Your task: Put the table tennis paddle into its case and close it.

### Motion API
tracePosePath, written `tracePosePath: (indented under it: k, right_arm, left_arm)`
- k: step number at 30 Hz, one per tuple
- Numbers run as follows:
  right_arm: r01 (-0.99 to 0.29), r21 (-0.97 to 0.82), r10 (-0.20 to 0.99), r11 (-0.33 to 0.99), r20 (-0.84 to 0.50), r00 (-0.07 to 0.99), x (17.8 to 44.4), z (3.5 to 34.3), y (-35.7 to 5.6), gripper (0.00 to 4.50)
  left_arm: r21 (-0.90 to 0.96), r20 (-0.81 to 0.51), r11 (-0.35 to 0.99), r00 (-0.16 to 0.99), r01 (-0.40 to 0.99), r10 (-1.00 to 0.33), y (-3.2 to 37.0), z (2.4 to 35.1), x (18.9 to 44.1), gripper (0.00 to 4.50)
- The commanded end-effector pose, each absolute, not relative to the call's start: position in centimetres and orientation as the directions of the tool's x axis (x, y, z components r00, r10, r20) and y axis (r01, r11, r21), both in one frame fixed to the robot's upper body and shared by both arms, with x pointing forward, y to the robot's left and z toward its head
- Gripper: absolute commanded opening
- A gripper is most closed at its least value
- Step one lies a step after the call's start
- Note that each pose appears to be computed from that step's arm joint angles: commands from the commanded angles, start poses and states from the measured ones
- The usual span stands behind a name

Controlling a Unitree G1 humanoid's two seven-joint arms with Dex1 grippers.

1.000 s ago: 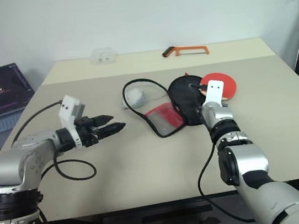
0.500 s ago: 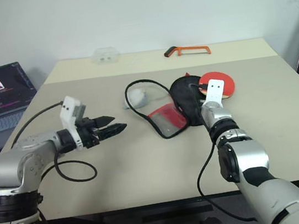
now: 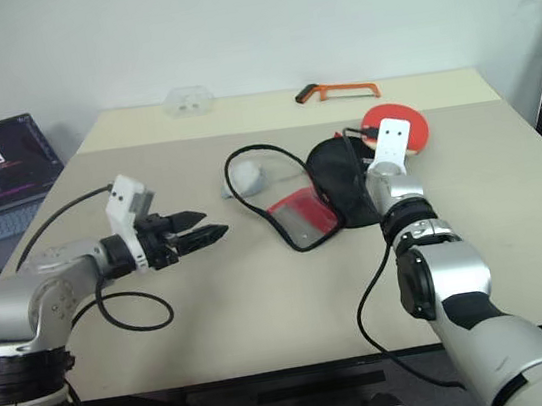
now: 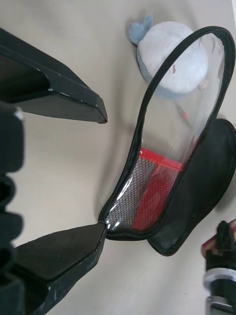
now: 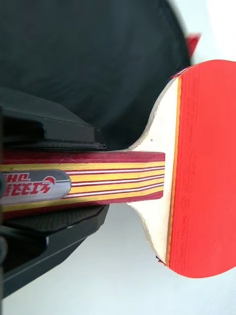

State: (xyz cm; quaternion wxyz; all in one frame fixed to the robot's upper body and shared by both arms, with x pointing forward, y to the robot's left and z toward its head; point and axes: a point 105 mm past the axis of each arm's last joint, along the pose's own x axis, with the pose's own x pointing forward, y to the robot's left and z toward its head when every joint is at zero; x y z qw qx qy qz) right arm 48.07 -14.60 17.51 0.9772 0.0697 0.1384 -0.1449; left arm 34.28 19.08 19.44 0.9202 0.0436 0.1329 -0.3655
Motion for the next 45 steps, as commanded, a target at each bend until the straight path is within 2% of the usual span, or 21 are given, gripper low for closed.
tracePosePath:
  k: [1, 6, 25, 34, 45]
  right_arm:
    - [0.159, 0.113, -0.133, 0.981, -0.212, 0.968, 48.5, 20.5, -11.2, 1.24]
    - [0.061, 0.076, -0.039, 0.995, -0.261, 0.964, 47.9, 18.7, -8.4, 1.24]
    - [0.058, -0.009, -0.058, 0.998, -0.302, 0.951, 46.4, 17.1, -10.6, 1.24]
    - [-0.005, -0.009, 0.002, 1.000, -0.303, 0.953, 45.5, 16.8, -9.1, 1.24]
    - [-0.018, -0.025, 0.010, 1.000, -0.308, 0.951, 45.0, 16.7, -8.8, 1.24]
  left_arm:
    - [0.027, -0.229, 0.729, 0.714, 0.684, -0.662, 19.3, 21.2, 34.2, 3.49]
    - [0.025, -0.230, 0.727, 0.712, 0.686, -0.664, 19.3, 21.2, 34.1, 3.49]
    - [0.018, -0.235, 0.734, 0.716, 0.679, -0.657, 19.5, 20.9, 33.9, 3.49]
    - [0.017, -0.238, 0.733, 0.714, 0.680, -0.658, 19.5, 20.9, 33.9, 3.49]
    - [0.016, -0.239, 0.737, 0.719, 0.675, -0.653, 19.7, 20.9, 33.8, 3.49]
